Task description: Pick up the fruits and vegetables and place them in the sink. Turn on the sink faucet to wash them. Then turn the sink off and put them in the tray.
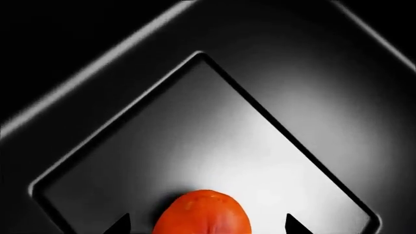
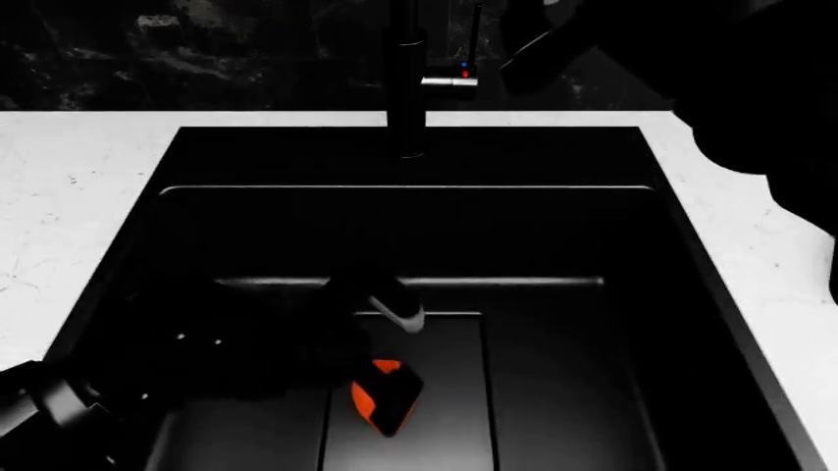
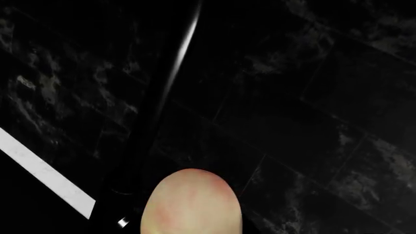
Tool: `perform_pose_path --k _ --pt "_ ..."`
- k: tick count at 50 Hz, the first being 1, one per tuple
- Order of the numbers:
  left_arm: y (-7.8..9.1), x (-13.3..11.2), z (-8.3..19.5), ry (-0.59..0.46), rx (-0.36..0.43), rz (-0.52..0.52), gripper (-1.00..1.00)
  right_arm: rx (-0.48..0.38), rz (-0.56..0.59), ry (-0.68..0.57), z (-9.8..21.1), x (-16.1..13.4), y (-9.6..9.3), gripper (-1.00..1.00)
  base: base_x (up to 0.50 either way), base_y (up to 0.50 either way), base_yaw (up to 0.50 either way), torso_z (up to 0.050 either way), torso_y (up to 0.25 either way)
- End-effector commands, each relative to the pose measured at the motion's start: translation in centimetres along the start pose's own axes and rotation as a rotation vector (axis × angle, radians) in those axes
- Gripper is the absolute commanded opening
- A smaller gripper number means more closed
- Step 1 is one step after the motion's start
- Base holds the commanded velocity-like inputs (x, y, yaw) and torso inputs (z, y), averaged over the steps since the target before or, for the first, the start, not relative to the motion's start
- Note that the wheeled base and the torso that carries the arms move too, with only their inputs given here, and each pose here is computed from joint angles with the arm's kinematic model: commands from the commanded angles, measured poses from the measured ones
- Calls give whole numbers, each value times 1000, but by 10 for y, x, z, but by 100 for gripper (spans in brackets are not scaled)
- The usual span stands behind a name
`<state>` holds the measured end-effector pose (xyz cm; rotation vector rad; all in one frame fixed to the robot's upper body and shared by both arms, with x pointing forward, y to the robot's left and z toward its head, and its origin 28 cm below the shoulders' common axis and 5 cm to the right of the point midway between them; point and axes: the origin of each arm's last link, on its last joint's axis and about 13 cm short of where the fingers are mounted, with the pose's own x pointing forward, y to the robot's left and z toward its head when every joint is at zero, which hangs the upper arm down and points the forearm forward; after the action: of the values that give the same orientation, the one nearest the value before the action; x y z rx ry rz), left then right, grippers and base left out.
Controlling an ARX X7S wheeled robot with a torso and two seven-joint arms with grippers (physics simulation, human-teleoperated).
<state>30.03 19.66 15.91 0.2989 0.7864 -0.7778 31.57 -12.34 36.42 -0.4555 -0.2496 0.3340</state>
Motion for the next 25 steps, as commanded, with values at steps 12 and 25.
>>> perform_pose_path --k 12,25 --pt "0 19 -14 37 -6 -5 100 -7 7 5 -13 4 4 -100 0 0 0 0 0" --pt "-2 28 -22 59 -2 -18 100 -4 15 12 -16 6 7 -100 0 0 0 0 0"
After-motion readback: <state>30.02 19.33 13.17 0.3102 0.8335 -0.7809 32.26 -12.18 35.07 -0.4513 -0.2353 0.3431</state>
